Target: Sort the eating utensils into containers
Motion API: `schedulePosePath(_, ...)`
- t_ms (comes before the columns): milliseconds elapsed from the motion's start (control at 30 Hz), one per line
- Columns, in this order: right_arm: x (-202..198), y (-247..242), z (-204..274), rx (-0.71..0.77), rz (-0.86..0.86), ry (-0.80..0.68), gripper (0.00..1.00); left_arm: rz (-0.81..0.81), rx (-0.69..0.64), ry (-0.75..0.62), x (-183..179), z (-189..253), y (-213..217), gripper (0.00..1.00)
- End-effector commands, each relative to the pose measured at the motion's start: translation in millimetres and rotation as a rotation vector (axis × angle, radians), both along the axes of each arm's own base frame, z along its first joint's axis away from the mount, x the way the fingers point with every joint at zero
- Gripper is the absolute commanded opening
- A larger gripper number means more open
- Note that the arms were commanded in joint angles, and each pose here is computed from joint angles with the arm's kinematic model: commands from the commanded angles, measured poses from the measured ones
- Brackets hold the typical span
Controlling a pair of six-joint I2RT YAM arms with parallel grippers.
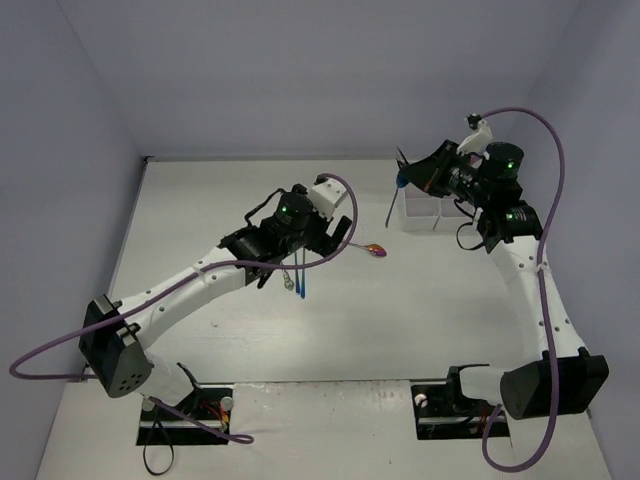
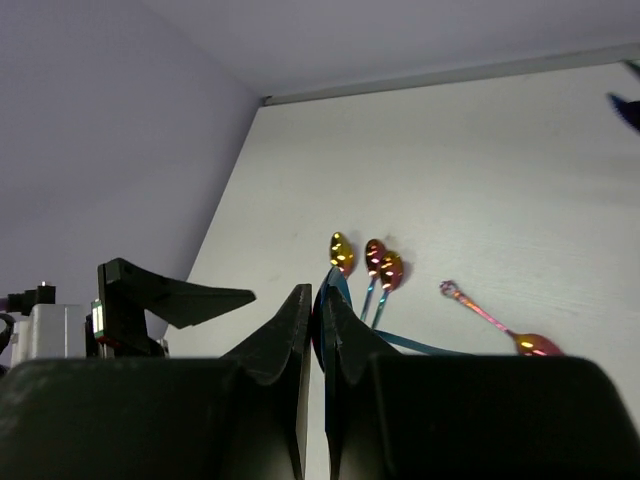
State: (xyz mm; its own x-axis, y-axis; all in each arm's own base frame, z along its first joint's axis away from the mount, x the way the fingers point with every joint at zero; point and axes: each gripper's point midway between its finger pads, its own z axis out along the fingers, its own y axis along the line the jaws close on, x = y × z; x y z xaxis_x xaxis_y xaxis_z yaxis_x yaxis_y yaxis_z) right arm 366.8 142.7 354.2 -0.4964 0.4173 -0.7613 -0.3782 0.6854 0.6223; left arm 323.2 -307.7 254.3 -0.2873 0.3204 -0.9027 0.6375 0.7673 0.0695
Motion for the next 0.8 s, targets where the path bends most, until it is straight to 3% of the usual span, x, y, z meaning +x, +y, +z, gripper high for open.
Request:
schedulePosePath(0,29,-32,42,-0.064,-0.078,-0.179,0.0,0.199,-0.001,0.091,16,-15,58,0.83)
schedulePosePath(233,76,-80,45,-0.06,-0.204,-0.208,0.0,0.316,0.016,0.157,19,-44,131,0.83)
schedulePosePath(533,120,-118,32,0.106,-0.245,-0.246,0.0,0.351,0.026,0.168,27,-68,148,0.83)
schedulePosePath(767,148,-126,13,0.135,-0.246,-0.232,0.0,0.36,0.01,0.173,36,-67,150,0.83)
